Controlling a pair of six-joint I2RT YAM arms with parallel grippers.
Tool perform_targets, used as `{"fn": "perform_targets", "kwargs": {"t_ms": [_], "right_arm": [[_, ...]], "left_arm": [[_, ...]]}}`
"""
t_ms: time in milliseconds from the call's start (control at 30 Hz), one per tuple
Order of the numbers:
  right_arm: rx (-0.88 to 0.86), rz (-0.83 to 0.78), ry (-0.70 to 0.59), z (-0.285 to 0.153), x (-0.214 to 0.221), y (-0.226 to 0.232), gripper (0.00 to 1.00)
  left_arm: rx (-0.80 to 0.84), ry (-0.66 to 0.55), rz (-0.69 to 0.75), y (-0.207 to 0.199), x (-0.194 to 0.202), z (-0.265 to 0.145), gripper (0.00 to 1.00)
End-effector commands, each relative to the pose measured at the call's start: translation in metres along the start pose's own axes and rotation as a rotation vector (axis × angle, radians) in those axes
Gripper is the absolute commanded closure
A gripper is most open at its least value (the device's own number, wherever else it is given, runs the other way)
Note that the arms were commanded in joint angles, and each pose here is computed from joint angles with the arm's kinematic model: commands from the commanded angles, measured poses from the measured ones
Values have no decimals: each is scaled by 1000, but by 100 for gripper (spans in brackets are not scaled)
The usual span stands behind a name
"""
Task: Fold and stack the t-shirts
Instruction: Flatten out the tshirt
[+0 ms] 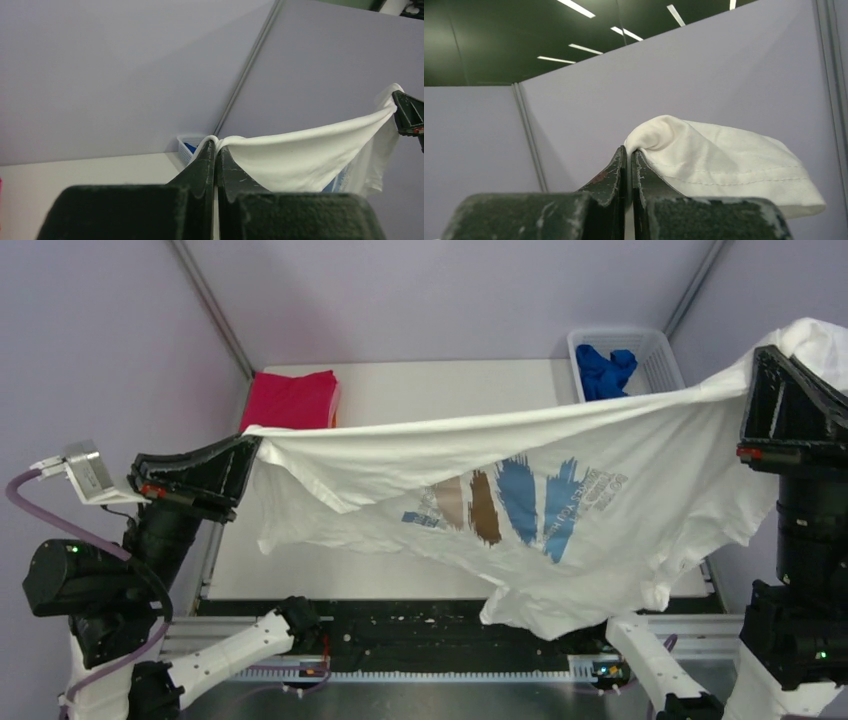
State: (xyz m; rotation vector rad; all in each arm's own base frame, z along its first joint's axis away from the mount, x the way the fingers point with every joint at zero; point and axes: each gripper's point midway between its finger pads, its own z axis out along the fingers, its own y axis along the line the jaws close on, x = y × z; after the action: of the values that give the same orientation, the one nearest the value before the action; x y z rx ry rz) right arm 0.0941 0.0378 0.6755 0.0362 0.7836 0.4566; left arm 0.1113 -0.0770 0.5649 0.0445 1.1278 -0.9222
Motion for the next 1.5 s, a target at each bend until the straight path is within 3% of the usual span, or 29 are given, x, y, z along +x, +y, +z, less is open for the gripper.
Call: {"fn": "perform_targets", "kwargs": {"t_ms": [0,167,267,467,633,933,1100,1167,1200,1233,1267,1300,1333,1367,1467], "right_arm": [[66,-26,160,42,81,-40,100],[113,-11,276,58,173,-79,100],[137,18,357,57,233,-101,100],[201,112,504,45,354,-143,100],[181,162,645,44,441,-159,100],[203,199,772,62,559,-187,100],[264,120,797,83,626,-214,100],[292,55,829,89,654,-228,98],[303,33,864,86,672,-235,81],[305,22,892,88,683,-238,63],[303,13,925,87,694,-240,47],[305,11,963,83,704,-240,32],[299,10,991,80,708,-238,7],[290,6,1009,78,708,-234,2],[264,-24,1024,73,690,-216,1]], "left_arm": [[-210,-11,50,38,21,25,100],[-715,-53,153,130,72,27,100],[-888,7,244,162,115,31,100],[-1045,297,162,263,231,40,100],[-1017,531,109,317,310,55,100],[-1107,666,37,419,360,90,100],[-1156,736,-16,475,384,113,99],[-1179,793,-55,487,395,112,73],[-1194,814,-65,491,398,110,57],[-1206,824,-69,494,399,109,31],[-1207,826,-71,494,399,108,16],[-1203,817,-70,492,395,110,8],[-1192,811,-70,489,391,111,2],[-1172,803,-71,483,386,113,1],[-1125,788,-87,460,369,113,1]]}}
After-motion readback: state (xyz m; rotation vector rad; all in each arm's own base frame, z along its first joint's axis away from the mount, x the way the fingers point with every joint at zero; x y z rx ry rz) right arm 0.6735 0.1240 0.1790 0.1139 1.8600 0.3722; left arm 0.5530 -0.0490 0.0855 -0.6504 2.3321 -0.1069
